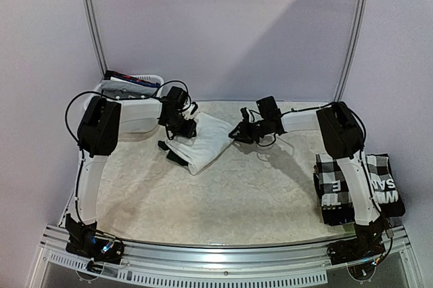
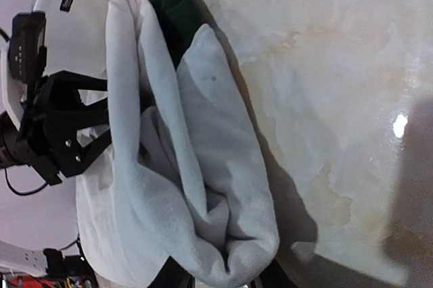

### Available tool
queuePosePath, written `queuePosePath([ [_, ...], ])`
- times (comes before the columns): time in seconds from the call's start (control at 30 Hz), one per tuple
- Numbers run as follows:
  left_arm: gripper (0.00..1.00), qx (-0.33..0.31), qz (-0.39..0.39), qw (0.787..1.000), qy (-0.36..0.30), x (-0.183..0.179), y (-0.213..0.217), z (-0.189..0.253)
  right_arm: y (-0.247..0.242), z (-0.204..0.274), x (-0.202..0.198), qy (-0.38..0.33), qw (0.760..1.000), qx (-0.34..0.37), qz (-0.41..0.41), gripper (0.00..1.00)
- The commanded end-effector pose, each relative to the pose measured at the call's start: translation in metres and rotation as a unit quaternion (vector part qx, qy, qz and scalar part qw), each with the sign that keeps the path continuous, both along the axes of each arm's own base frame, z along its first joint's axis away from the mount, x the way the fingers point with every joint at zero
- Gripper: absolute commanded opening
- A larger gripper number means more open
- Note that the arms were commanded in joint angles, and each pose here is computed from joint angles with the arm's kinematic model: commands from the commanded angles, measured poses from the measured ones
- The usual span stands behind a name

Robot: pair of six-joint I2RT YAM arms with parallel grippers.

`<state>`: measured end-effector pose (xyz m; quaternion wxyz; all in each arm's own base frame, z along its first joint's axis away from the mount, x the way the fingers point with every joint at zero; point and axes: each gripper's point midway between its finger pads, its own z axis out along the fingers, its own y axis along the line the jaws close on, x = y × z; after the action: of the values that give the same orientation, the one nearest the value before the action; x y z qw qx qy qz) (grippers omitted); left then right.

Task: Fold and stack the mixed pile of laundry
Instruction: Move the square-folded T-shirt to the center of the board.

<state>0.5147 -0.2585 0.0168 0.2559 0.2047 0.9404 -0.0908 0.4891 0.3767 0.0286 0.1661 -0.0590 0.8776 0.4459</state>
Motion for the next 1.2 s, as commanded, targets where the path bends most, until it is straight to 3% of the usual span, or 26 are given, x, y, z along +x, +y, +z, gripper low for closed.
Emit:
queuePosePath([
  [0.0, 0.39, -0.036, -0.045, 0.998, 0.027, -0.023, -0.019, -0.014, -0.012, -0.009, -0.019, 0.015, 1.0, -0.009, -0.003, 0.23],
  [0.23, 0.32, -0.031, -0.173, 0.983, 0.046, -0.086, -0.069, -0.019, -0.057, 0.0, -0.082, 0.031, 0.997, -0.042, -0.051, 0.24],
  [0.4, 0.31, -0.024, -0.297, 0.952, 0.065, -0.163, -0.105, -0.017, -0.083, 0.021, -0.149, 0.032, 0.995, -0.075, -0.055, 0.4],
  [0.5, 0.34, -0.009, -0.354, 0.933, 0.066, -0.206, -0.113, -0.009, -0.106, 0.049, -0.174, 0.002, 0.993, -0.104, -0.064, 0.46],
  [0.57, 0.42, 0.001, -0.371, 0.927, 0.06, -0.22, -0.112, -0.002, -0.121, 0.071, -0.182, -0.021, 0.99, -0.118, -0.076, 0.49],
  [0.7, 0.63, 0.019, -0.356, 0.934, 0.013, -0.211, -0.108, 0.015, -0.145, 0.099, -0.194, -0.059, 0.983, -0.143, -0.096, 0.53],
  [0.93, 0.66, 0.026, -0.331, 0.942, -0.042, -0.188, -0.123, 0.038, -0.148, 0.126, -0.189, -0.115, 0.98, -0.131, -0.099, 0.56],
  [1.07, 0.63, 0.045, -0.283, 0.956, -0.06, -0.176, -0.122, 0.05, -0.108, 0.129, -0.185, -0.118, 0.99, -0.067, -0.026, 0.51],
  [1.17, 0.65, 0.036, -0.213, 0.974, -0.064, -0.182, -0.11, 0.079, -0.087, 0.118, -0.183, -0.112, 0.991, -0.073, 0.017, 0.5],
])
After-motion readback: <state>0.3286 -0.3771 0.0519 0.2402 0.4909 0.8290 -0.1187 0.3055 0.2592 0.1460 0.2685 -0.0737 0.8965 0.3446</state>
